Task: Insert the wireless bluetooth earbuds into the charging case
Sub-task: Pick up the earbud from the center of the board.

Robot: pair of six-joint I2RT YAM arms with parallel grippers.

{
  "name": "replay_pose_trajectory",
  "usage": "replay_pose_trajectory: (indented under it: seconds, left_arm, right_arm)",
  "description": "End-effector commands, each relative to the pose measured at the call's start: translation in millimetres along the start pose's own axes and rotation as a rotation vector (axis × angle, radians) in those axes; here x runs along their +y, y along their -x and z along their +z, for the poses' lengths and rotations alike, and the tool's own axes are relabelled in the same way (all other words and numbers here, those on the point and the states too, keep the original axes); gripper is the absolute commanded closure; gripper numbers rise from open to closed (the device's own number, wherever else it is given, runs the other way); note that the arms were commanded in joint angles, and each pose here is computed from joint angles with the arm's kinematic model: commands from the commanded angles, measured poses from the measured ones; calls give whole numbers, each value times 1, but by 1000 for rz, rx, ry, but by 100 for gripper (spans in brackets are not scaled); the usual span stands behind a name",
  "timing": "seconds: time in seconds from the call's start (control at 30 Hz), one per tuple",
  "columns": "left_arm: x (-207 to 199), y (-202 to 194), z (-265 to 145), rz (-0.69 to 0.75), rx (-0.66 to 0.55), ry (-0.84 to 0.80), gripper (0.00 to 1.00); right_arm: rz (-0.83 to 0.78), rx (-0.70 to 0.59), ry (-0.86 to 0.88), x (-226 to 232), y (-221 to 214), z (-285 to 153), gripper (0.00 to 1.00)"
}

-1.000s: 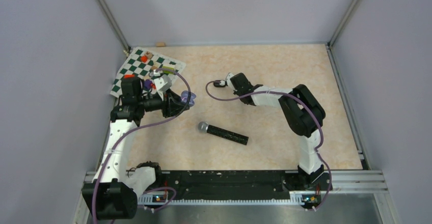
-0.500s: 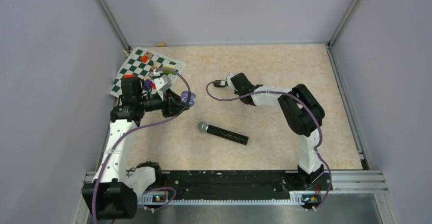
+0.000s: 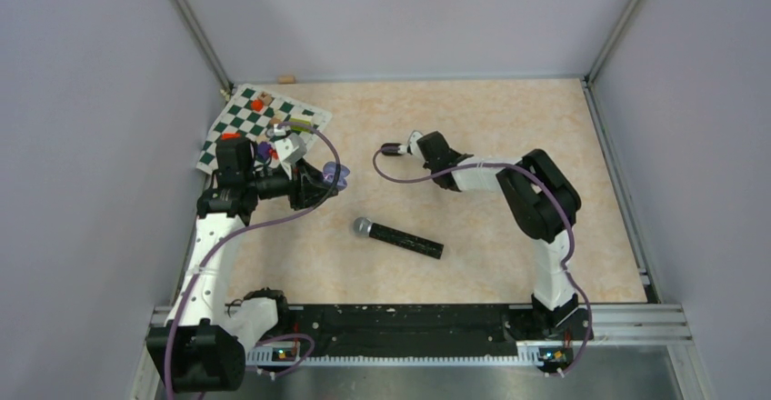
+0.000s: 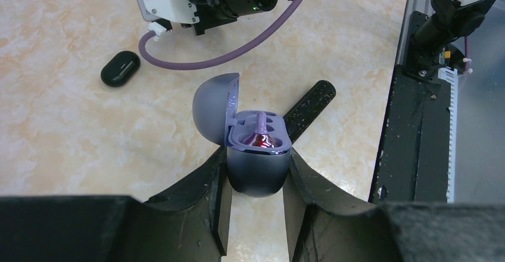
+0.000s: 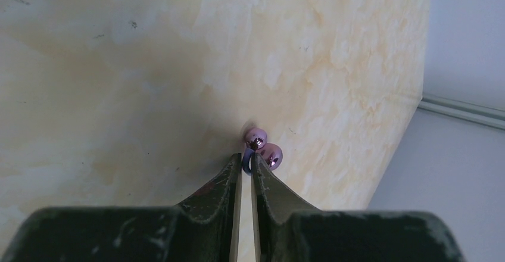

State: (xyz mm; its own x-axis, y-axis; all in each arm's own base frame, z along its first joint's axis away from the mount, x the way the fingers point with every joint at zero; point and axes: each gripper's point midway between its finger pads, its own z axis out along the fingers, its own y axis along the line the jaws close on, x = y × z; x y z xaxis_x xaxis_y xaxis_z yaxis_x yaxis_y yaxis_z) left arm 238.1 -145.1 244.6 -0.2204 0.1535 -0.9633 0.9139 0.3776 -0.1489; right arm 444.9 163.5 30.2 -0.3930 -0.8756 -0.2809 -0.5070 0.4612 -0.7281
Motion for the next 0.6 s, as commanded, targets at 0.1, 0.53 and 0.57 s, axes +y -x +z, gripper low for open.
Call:
replay_pose_trajectory:
  seconds: [0.1, 0.53, 0.57]
  left_arm:
    - [-2, 6, -1, 33, -25, -20, 100]
    - [-1, 7, -1, 35, -26, -19, 100]
    - [-1, 6, 0, 33, -26, -20, 100]
  right_arm:
    - [39, -76, -84, -31, 10, -12, 91]
    - [160, -239, -56, -66, 39, -56, 94]
    - [185, -261, -27, -69, 43, -61, 94]
